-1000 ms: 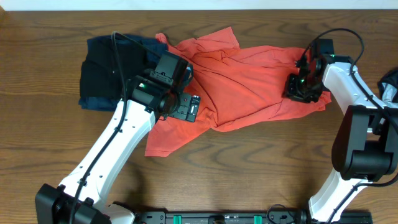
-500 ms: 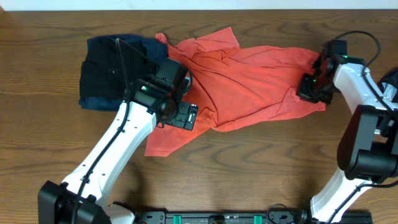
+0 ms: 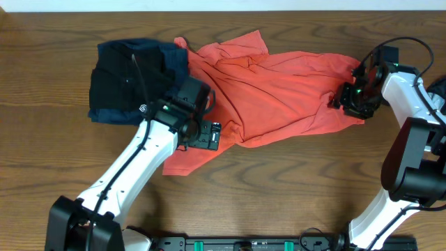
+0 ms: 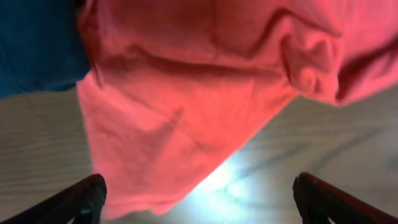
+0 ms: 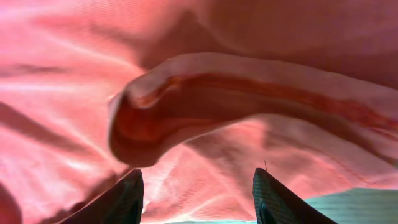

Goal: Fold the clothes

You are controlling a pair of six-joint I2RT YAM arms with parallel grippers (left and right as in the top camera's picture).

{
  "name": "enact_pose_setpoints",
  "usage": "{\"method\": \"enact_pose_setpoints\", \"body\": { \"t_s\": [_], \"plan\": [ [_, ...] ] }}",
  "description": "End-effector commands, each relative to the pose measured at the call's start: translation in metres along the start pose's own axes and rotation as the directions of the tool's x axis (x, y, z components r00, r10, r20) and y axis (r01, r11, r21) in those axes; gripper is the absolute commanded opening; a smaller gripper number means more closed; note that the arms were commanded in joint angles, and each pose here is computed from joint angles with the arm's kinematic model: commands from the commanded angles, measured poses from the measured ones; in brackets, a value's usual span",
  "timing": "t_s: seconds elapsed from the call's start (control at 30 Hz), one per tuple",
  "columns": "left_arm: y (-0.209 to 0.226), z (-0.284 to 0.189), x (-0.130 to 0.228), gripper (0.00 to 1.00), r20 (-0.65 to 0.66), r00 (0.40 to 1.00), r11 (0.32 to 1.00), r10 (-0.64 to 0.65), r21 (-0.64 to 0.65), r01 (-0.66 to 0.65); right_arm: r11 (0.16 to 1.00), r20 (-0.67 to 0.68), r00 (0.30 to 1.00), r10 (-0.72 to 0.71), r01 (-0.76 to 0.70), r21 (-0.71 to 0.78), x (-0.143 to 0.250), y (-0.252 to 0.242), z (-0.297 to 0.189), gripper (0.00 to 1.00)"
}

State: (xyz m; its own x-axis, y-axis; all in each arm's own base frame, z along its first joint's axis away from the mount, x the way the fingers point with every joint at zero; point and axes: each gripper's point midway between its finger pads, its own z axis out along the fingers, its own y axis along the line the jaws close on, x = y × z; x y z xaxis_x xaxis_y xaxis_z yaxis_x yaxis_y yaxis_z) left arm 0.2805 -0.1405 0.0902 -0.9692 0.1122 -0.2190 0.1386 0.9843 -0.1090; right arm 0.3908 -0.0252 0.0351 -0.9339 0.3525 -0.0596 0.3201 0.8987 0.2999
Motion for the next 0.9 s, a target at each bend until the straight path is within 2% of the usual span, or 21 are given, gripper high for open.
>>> {"method": "enact_pose_setpoints", "body": {
  "t_s": [0.0,0.07,0.2,0.3,0.47,0.67,0.7,0.73,0.8,0.83,0.87],
  "plan": [
    [0.009,0.028,0.024,0.97,-0.075,0.972,0.974,-0.224,-0.037,0.222,0.998,0.015,1.000,-0.026,0.027,-0.060,0.001,0.012,-0.012,0.55],
    [0.014,0.040,0.039,0.97,-0.107,0.950,0.956,-0.293,-0.067,0.287,0.998,0.009,0.999,-0.032,0.032,-0.059,0.002,0.012,-0.012,0.55],
    [0.021,0.054,0.058,0.97,-0.137,0.928,0.937,-0.348,-0.088,0.338,0.998,-0.005,0.999,-0.042,0.042,-0.057,0.006,0.011,-0.012,0.55],
    [0.018,0.057,0.061,0.97,-0.155,0.922,0.935,-0.355,-0.058,0.350,0.997,-0.003,0.999,-0.042,0.042,-0.057,0.005,0.011,-0.012,0.55],
    [0.020,0.065,0.053,0.95,-0.106,0.927,0.933,-0.359,-0.050,0.356,0.998,-0.005,0.999,-0.042,0.041,-0.057,0.006,0.011,-0.012,0.56],
    [0.017,0.076,0.071,0.95,-0.161,0.902,0.915,-0.402,-0.039,0.401,0.998,-0.013,0.999,-0.039,0.039,-0.056,0.008,0.011,-0.012,0.56],
    [0.017,0.077,0.070,0.92,-0.157,0.902,0.915,-0.403,-0.035,0.402,0.998,-0.012,0.999,-0.040,0.039,-0.056,0.008,0.011,-0.012,0.56],
    [0.017,0.078,0.070,0.85,-0.153,0.902,0.915,-0.403,-0.032,0.403,0.998,-0.011,0.999,-0.040,0.039,-0.056,0.007,0.011,-0.012,0.56],
    [0.018,0.078,0.066,0.58,-0.139,0.904,0.914,-0.404,-0.028,0.404,0.998,-0.011,0.999,-0.040,0.039,-0.057,0.008,0.011,-0.012,0.56],
    [0.017,0.079,0.062,0.39,-0.122,0.912,0.919,-0.392,-0.019,0.393,0.998,-0.012,0.999,-0.039,0.039,-0.056,0.008,0.011,-0.012,0.56],
    [0.016,0.079,0.057,0.14,-0.109,0.921,0.927,-0.373,-0.005,0.375,0.998,-0.013,0.999,-0.039,0.039,-0.056,0.008,0.011,-0.012,0.56]
  ]
}}
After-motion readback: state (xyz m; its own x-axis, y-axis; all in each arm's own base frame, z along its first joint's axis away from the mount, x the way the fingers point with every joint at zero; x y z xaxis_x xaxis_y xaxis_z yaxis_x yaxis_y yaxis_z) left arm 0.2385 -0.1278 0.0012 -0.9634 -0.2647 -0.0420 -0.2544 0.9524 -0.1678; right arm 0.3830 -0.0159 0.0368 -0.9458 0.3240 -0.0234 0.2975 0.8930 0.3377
